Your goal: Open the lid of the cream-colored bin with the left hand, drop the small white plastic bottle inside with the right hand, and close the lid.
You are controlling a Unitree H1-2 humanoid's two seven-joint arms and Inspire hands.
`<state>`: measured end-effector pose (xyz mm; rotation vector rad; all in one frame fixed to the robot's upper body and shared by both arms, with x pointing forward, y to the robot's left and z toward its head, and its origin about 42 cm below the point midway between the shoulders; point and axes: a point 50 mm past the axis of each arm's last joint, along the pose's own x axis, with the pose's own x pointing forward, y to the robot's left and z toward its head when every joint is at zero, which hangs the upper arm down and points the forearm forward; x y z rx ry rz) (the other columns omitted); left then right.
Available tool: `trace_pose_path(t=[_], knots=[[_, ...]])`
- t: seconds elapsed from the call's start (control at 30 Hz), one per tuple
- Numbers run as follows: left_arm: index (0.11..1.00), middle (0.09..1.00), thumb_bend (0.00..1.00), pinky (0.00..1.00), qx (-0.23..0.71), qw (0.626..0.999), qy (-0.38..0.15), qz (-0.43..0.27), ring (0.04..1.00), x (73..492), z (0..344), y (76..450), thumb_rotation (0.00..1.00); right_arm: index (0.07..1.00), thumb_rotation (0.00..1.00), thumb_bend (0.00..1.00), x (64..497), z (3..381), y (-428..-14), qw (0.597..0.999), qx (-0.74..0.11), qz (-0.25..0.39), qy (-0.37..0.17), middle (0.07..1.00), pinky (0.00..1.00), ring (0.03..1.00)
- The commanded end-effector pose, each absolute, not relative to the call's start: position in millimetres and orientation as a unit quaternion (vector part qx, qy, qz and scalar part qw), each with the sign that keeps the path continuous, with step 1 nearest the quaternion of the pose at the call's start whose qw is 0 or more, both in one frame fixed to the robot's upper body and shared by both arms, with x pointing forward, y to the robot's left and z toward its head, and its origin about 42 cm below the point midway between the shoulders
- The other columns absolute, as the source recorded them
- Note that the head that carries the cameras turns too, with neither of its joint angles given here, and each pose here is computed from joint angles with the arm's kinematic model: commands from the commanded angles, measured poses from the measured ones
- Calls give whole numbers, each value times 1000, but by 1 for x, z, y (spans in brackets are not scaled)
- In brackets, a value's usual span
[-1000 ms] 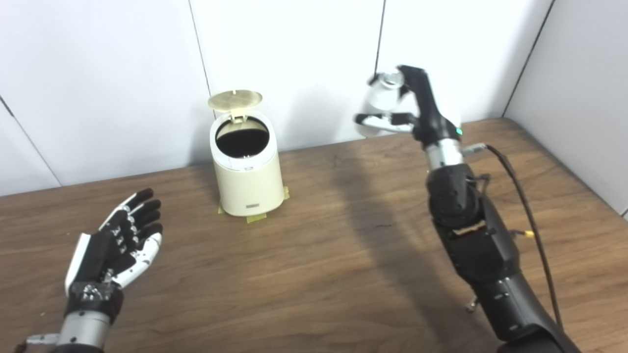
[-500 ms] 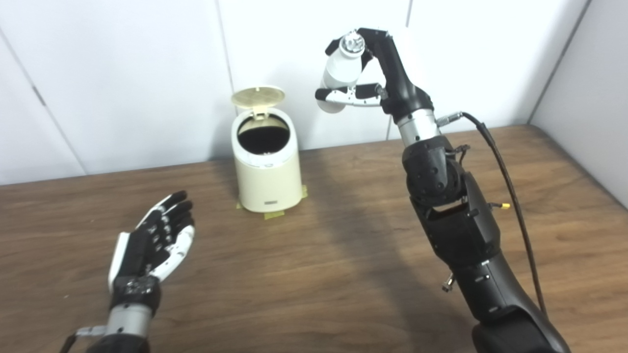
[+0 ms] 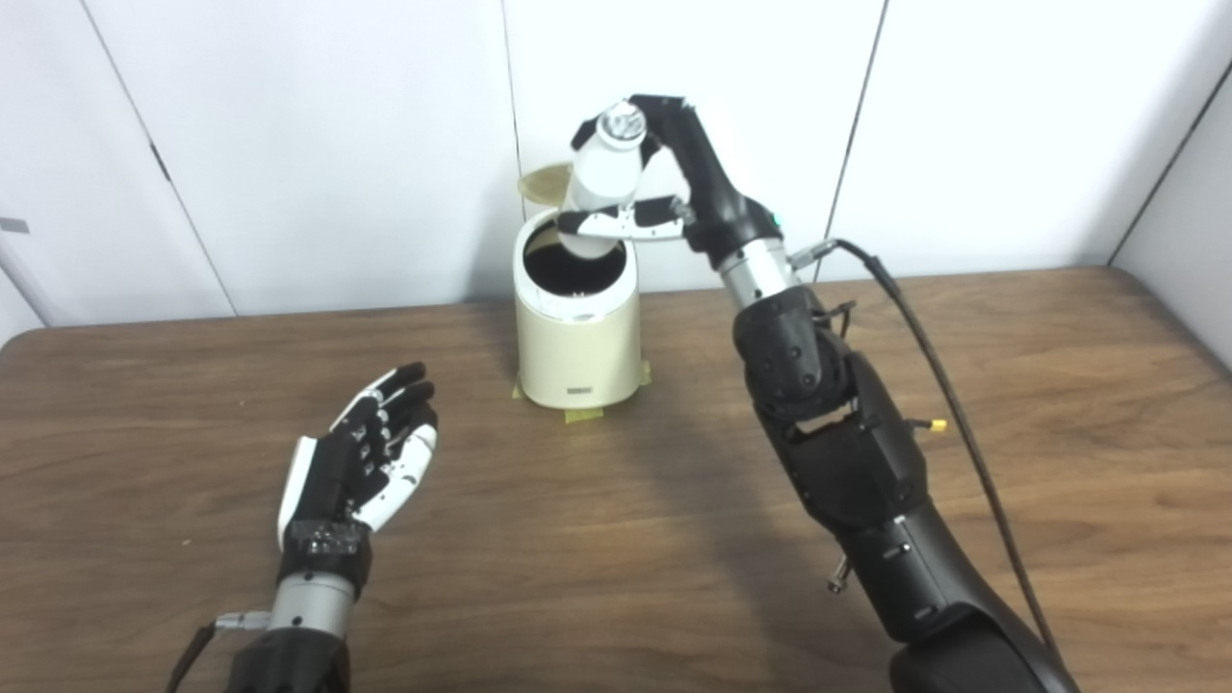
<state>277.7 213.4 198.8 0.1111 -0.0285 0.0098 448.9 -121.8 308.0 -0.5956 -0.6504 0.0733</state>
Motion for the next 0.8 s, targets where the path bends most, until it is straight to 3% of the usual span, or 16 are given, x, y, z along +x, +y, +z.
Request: trace_pose_path(t=[0.0,0.27,0.77], knots=[[863,828,248,781,56,997,-46,11,844,279,215,210,278,495,0,521,451,337,-110,890,-265,32,-371,488,374,427],[857,825,261,773,55,997,-43,14,836,279,214,206,296,498,0,521,475,315,-99,903,-240,46,-354,487,380,427],[850,822,254,781,69,997,-39,16,833,279,212,201,314,496,0,520,504,312,-105,908,-234,5,-347,489,386,424]])
